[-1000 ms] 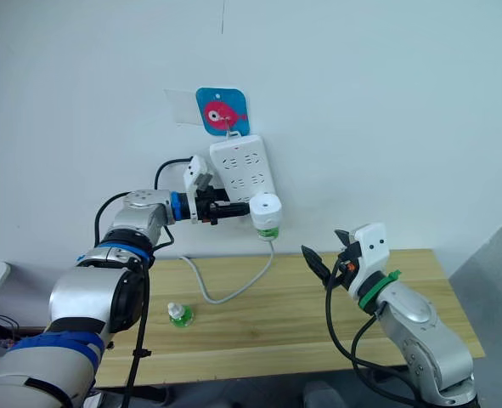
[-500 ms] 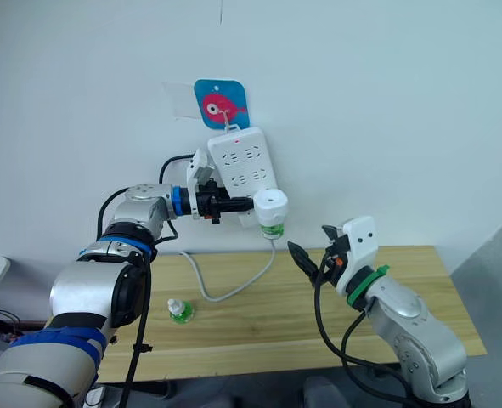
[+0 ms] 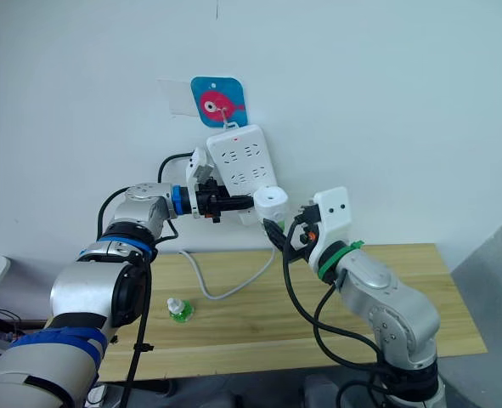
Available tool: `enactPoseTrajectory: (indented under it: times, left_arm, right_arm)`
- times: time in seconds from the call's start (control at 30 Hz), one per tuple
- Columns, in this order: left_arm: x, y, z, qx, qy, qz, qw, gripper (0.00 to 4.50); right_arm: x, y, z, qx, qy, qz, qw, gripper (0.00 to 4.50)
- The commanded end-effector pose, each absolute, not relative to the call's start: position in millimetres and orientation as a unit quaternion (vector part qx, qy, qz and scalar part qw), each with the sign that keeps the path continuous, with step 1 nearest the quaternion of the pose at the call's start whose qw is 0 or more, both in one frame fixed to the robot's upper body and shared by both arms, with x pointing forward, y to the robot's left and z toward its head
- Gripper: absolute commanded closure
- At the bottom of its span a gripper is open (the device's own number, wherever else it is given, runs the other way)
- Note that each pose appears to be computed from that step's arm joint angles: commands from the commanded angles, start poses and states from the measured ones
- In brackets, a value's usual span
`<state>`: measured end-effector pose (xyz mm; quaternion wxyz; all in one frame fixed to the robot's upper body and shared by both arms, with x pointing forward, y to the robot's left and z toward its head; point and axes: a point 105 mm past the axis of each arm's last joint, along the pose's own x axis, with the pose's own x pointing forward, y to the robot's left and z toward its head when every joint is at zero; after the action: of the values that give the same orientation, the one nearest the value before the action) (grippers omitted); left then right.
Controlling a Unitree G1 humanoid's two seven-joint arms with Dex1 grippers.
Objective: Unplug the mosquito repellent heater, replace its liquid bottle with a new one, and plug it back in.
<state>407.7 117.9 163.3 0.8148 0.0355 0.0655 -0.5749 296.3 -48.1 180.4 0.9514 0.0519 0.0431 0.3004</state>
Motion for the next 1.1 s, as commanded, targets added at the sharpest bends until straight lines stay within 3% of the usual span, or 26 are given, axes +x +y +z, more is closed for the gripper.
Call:
enactPoseTrajectory:
  times: [0.03,0.67,0.87,1.1]
  left_arm:
    - [408,113,165,0.042,0.063,-0.579,0.812,3.16]
    - [409,119,164,0.048,0.06,-0.57,0.818,3.16]
    - [408,119,163,0.048,0.059,-0.57,0.818,3.16]
    - [412,119,165,0.052,0.05,-0.559,0.826,3.16]
  right_arm:
    - [299,-39,190,0.042,0.025,0.307,0.95,0.0]
    - [326,-16,197,0.014,0.003,0.315,0.949,0.0]
    - [324,-16,199,0.01,-0.004,0.317,0.948,1.53]
    - [316,-24,202,0.002,-0.007,0.316,0.949,1.53]
